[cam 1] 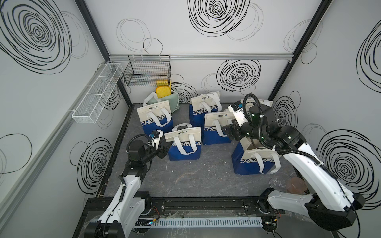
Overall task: Open the takeout bag
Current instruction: Move the takeout bag to the center of the board.
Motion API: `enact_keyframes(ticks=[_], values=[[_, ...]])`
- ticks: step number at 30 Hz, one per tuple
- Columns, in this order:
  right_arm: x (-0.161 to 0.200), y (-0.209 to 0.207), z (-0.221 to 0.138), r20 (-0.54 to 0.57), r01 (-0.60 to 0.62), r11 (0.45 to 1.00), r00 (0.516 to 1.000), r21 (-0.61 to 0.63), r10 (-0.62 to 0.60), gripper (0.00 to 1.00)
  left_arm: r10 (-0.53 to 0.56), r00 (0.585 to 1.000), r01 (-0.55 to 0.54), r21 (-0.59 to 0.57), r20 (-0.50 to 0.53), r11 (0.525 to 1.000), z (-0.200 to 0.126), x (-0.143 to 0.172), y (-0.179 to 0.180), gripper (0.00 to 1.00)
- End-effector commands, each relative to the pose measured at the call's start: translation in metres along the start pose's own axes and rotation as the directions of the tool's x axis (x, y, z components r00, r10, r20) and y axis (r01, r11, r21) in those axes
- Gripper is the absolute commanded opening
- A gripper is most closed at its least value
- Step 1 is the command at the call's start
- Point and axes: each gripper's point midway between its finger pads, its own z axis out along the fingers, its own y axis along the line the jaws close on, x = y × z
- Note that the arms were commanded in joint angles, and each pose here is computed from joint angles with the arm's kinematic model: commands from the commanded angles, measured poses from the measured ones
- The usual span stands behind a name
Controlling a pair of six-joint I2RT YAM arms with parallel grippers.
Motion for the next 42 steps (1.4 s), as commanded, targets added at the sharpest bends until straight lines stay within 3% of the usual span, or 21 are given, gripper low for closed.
enact_keyframes(ticks=[1,14,24,33,39,42], values=[[-0.004,0.0,-0.005,0.025,0.025,1.0,0.999,0.004,-0.025,0.73,0.038,0.997,-0.041,0.044,0.06,0.998,0.005,-0.019,-0.007,0.58],[-0.005,-0.001,-0.008,0.035,0.023,1.0,0.999,0.017,-0.024,0.73,0.062,0.987,-0.086,0.161,0.15,0.983,0.013,-0.048,-0.032,0.5],[-0.008,-0.001,-0.006,0.043,0.014,1.0,0.999,0.016,-0.014,0.73,0.017,0.989,-0.059,0.283,0.147,0.957,0.02,-0.051,-0.061,0.34],[-0.008,0.002,-0.003,0.038,0.016,1.0,0.999,0.008,-0.016,0.73,0.017,0.986,-0.065,0.292,0.165,0.954,0.023,-0.051,-0.089,0.21],[0.007,0.028,0.02,-0.039,0.17,0.985,0.985,0.037,-0.169,0.73,0.035,0.979,-0.101,0.326,0.201,0.94,0.023,-0.061,-0.114,0.06],[0.013,0.054,0.032,-0.037,0.293,0.955,0.956,0.046,-0.291,0.73,0.034,0.98,-0.104,0.36,0.195,0.927,0.026,-0.063,-0.126,0.05]])
